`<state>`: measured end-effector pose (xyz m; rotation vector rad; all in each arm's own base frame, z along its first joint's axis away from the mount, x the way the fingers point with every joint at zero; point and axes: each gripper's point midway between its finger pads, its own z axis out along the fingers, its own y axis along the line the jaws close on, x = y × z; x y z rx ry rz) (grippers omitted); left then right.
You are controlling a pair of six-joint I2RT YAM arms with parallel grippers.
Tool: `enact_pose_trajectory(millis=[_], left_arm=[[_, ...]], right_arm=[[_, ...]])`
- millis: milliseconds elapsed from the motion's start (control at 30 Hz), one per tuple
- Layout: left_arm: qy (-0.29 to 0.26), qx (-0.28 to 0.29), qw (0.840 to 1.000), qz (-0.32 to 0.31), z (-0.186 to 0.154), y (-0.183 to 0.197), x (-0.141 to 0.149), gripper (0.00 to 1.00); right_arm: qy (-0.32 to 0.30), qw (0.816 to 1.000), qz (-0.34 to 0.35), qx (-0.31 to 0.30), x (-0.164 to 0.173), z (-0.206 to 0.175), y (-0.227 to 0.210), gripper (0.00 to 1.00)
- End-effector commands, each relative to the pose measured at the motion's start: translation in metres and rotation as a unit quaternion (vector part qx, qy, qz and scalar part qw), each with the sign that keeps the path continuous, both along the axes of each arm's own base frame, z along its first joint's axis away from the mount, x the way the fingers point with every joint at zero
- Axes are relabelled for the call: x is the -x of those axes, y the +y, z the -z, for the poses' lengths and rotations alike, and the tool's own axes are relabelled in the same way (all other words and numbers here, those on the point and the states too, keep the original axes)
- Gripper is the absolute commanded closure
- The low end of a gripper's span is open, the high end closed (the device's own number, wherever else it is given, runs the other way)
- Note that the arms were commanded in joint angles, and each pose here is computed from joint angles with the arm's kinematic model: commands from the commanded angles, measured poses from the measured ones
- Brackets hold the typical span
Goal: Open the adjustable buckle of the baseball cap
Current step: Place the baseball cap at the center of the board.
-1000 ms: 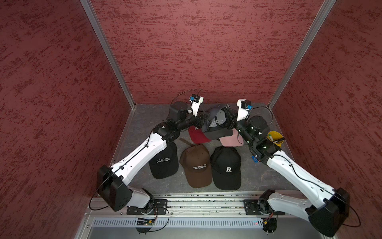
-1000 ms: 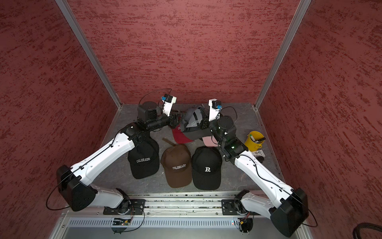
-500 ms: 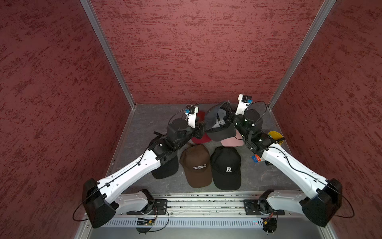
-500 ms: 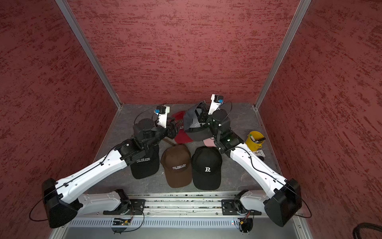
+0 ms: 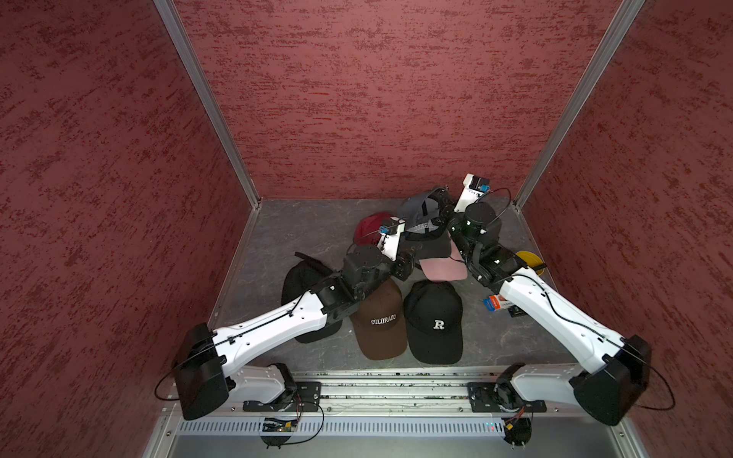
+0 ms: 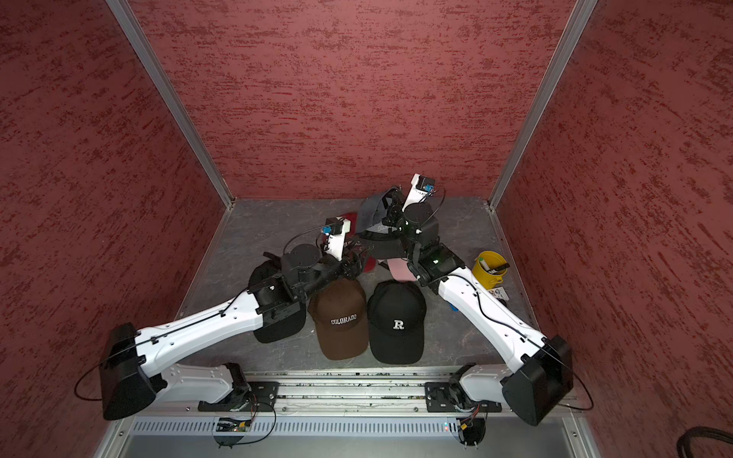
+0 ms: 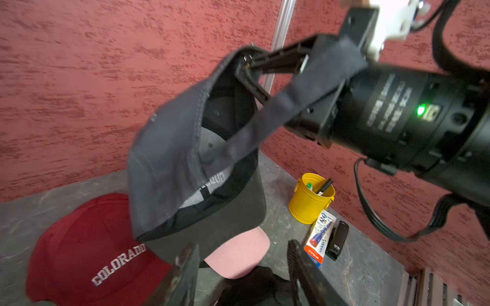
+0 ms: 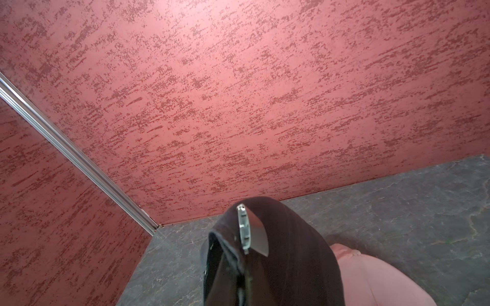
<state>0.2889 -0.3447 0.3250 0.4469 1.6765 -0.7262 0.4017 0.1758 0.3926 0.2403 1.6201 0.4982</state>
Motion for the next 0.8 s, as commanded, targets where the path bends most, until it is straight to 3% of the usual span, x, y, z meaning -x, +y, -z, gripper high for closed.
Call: enact_pose_trajectory(millis=[0, 400, 633, 767], left_arm=[[-0.02, 0.019, 0.999, 0.023, 0.004, -0.021, 0.0, 0.44], [-0.044, 0.061, 0.995, 0.066, 0.041, -0.103, -0.019, 0.38], [-0.077, 0.076, 0.994, 0.0, 0.043, -0.115, -0.038, 0.31], [-0.083, 0.067, 0.994, -0.006, 0.049, -0.125, -0.043, 0.28]], right_arm=[[-0.026, 0.999, 0.011, -0.032, 0.003, -0.028, -0.007, 1.0], [0.0, 0.995, 0.062, -0.083, 0.006, -0.033, -0.026, 1.0], [0.018, 0.987, 0.096, -0.126, 0.012, -0.026, -0.04, 1.0], [0.023, 0.985, 0.102, -0.135, 0.014, -0.024, -0.042, 1.0]])
